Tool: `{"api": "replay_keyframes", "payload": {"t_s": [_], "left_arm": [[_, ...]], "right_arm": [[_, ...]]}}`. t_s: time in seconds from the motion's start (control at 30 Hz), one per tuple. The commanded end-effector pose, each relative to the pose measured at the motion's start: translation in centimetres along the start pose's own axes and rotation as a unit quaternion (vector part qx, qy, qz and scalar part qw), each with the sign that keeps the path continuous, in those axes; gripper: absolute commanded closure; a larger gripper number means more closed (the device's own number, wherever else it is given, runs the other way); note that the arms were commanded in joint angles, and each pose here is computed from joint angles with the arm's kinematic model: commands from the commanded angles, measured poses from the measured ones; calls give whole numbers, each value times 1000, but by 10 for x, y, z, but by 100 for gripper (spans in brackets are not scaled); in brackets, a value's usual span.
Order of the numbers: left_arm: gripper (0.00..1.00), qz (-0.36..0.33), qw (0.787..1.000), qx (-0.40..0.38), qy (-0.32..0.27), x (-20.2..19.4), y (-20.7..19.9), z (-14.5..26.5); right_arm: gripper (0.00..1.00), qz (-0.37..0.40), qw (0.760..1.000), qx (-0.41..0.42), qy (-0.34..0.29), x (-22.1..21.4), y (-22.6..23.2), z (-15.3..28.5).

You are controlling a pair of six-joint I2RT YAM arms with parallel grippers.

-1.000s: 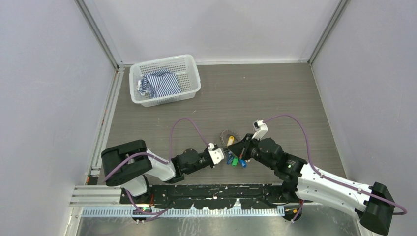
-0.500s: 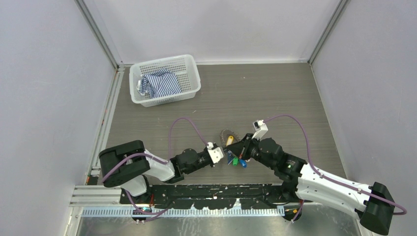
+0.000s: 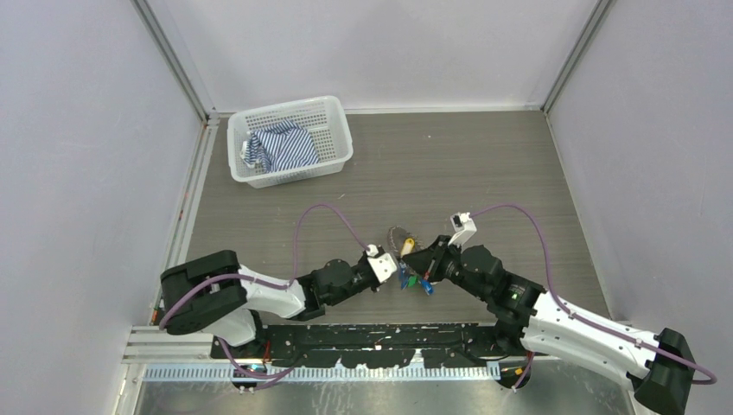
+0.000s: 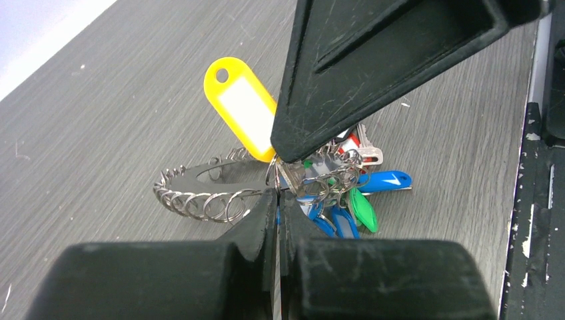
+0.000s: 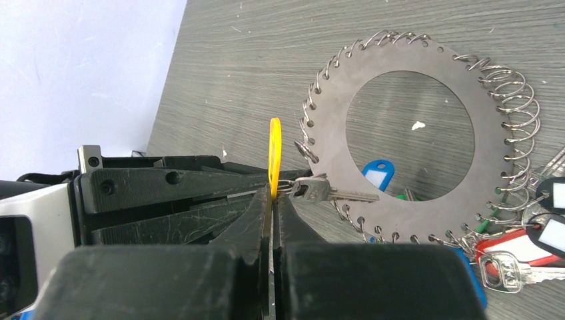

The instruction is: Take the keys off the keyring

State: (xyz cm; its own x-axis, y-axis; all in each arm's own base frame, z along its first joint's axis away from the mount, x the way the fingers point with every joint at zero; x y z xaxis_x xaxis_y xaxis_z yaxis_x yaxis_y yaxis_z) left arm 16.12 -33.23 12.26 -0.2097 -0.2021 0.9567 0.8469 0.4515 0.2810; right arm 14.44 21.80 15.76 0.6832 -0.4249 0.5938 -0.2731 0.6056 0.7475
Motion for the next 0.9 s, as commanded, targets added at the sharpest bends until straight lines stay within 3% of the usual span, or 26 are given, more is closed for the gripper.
{"api": "replay_keyframes", "payload": {"t_s": [0.0, 0.1, 0.37, 0.87], "left_arm": [[100, 19, 997, 62, 33, 20, 18, -5], [100, 19, 994, 103, 43, 24, 26, -2], [100, -1, 992, 122, 36, 27, 20, 3], [100, -10, 986, 162, 35, 28, 22, 1]], "right_arm": [[99, -19, 999, 22, -24, 12, 12, 2], [99, -22, 999, 18, -21, 9, 8, 5], [99, -24, 999, -11, -25, 7, -5, 10], [99, 7, 998, -2, 58, -19, -3, -3]]}}
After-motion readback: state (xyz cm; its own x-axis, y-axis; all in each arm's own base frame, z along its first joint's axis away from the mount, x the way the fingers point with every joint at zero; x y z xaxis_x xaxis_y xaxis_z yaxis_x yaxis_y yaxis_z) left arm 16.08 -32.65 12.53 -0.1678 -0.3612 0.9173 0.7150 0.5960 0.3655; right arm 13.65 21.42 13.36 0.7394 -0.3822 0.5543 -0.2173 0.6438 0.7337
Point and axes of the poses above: each gripper's point midway between its finger pads, its own z axis back along the fingers, its own y axis along the line the jaws close on, x = y × z, the point moved 3 cm from there along z, back along the fingers, and after that the axes turned 3 degrees about -z, right-handed, at the moved point
